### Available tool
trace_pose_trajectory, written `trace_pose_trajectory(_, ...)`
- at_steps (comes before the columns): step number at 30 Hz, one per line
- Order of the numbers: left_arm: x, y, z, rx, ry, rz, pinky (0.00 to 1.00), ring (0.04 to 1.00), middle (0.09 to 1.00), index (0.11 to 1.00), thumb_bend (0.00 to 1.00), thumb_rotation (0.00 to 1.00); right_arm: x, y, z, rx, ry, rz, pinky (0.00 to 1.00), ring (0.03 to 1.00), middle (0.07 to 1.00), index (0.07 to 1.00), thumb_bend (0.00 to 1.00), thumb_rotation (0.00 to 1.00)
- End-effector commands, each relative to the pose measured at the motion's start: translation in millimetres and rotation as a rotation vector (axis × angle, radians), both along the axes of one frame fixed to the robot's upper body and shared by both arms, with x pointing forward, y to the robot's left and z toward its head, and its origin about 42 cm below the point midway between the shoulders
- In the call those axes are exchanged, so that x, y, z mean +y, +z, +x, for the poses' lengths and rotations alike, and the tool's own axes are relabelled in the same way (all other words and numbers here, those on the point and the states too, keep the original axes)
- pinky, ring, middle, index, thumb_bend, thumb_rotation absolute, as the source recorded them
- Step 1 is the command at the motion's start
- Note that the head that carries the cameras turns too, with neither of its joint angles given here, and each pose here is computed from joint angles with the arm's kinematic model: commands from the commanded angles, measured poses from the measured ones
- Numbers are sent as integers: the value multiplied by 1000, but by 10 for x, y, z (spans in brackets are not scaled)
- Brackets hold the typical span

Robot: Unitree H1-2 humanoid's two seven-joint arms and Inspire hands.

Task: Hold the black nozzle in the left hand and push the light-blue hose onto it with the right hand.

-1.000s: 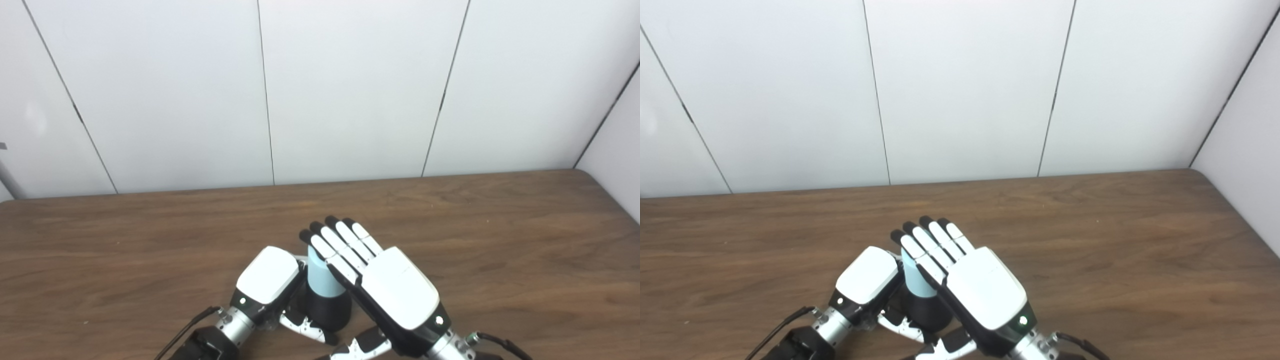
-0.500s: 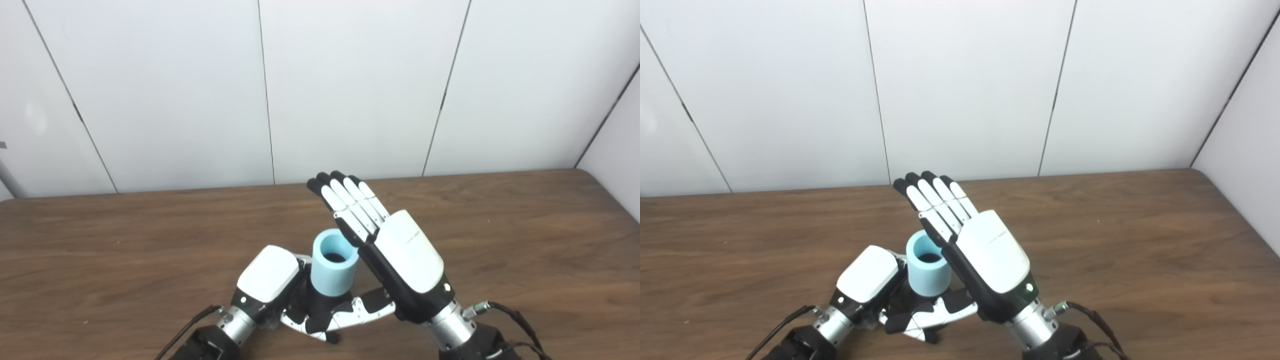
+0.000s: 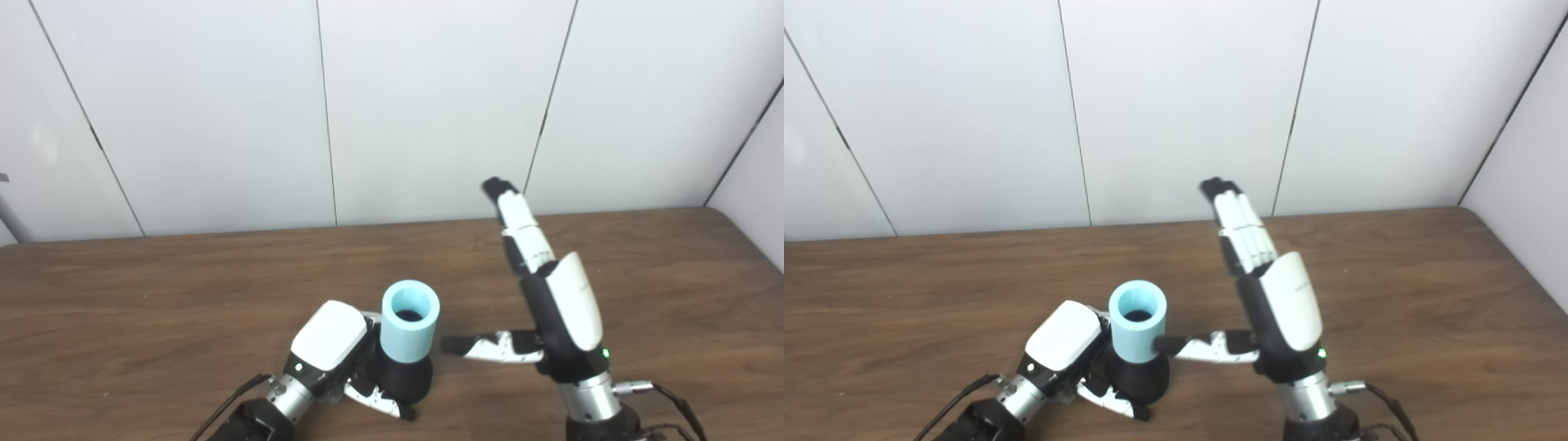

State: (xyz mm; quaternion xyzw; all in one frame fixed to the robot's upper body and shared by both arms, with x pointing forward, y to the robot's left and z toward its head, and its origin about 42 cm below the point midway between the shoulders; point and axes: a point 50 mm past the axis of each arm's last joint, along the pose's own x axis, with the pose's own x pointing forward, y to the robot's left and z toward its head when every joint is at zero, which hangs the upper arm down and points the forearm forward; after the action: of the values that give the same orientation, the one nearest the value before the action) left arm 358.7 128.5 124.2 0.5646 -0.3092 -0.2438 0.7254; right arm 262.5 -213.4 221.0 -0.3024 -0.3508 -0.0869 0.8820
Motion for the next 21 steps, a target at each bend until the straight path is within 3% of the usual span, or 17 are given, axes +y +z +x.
trace_pose_trajectory(1, 39, -268, -121, 87, -18, 114, 130, 190, 471, 479, 527, 0, -78, 1, -4, -20, -6, 102, 922, 988, 1000, 987, 611, 677)
trace_pose_trajectory(7, 62, -269, -115, 97, -14, 123, 136, 196, 471, 479, 527, 0, -363, -341, -12, 98, -75, 240, 897, 976, 993, 974, 502, 709)
trace_pose_trajectory(12, 70, -269, -128, 91, -15, 123, 134, 195, 471, 479, 526, 0, -543, -687, 57, 183, -132, 280, 862, 947, 964, 944, 515, 752)
trace_pose_trajectory(21, 71, -272, -123, 92, -15, 122, 129, 192, 471, 479, 526, 0, -649, -901, 143, 273, -148, 354, 897, 953, 965, 945, 496, 719)
